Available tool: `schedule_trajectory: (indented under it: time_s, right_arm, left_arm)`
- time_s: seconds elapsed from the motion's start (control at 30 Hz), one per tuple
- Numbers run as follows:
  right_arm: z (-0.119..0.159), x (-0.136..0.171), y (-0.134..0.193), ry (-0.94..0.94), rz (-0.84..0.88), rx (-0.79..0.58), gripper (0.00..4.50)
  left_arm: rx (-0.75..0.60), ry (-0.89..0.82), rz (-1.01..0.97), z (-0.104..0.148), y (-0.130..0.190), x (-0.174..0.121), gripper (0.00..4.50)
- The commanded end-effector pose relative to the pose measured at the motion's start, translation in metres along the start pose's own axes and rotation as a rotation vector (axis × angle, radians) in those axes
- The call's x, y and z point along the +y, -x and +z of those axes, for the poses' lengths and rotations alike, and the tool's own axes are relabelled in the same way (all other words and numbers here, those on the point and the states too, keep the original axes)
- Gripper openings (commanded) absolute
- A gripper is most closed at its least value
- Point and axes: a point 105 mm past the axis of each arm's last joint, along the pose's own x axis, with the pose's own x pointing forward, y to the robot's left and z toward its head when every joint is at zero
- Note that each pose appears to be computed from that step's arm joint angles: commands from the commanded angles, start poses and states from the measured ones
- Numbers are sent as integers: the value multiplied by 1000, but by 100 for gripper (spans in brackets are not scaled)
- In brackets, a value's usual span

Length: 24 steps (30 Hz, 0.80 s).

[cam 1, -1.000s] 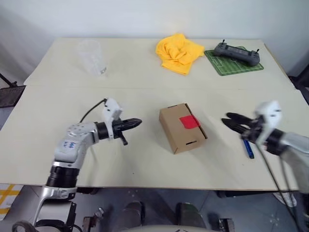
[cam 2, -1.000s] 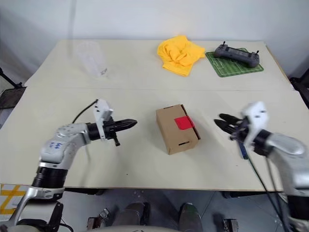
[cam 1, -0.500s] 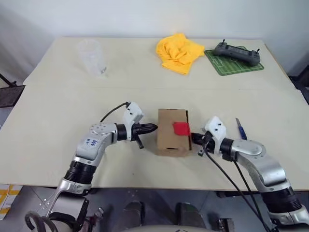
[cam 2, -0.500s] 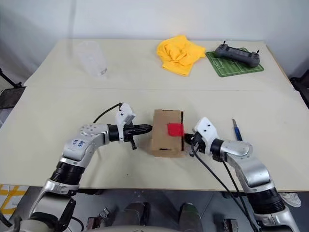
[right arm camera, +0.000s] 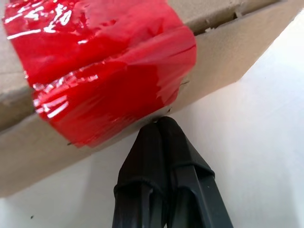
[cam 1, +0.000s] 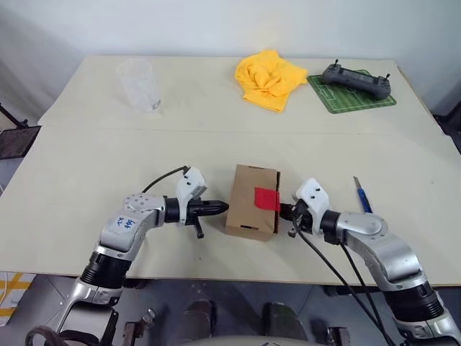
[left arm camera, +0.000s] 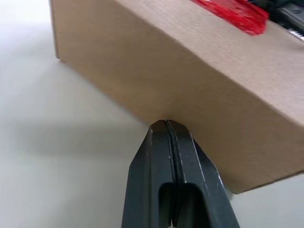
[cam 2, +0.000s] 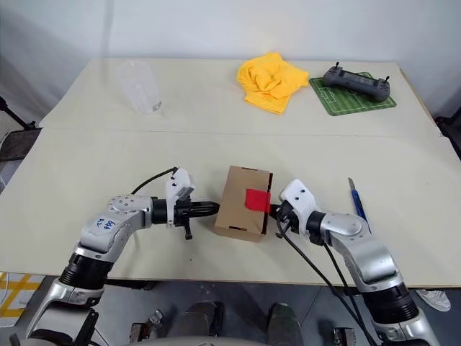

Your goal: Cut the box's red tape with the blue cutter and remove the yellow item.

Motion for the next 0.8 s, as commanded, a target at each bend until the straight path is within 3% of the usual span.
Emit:
schedule_trajectory:
  time_s: [0.03, 0.27, 0.33, 0.43, 0.53, 0.73, 0.8]
  right_arm:
    - [11, -8, -1, 34, -30, -42, 3]
    - [14, -17, 15, 38, -33, -22, 3]
    - [17, -24, 35, -74, -46, -2, 3]
    - [30, -29, 57, -173, -47, 0, 64]
    - [40, -34, 69, -324, -56, 49, 163]
    - [54, -26, 62, -513, 4, 102, 371]
    - [57, -26, 55, -521, 7, 100, 371]
  left_arm:
    - [-43, -16, -64, 9, -7, -13, 0]
    - [22, -60, -16, 2, -1, -5, 0]
    - [55, -119, -4, 5, 18, 3, 0]
    - [42, -192, -63, 20, 38, 2, 0]
    - [-41, -253, -167, 52, 44, -6, 0]
    - [-128, -287, -249, 87, 12, -15, 0]
    - [-116, -297, -239, 88, -4, -14, 0]
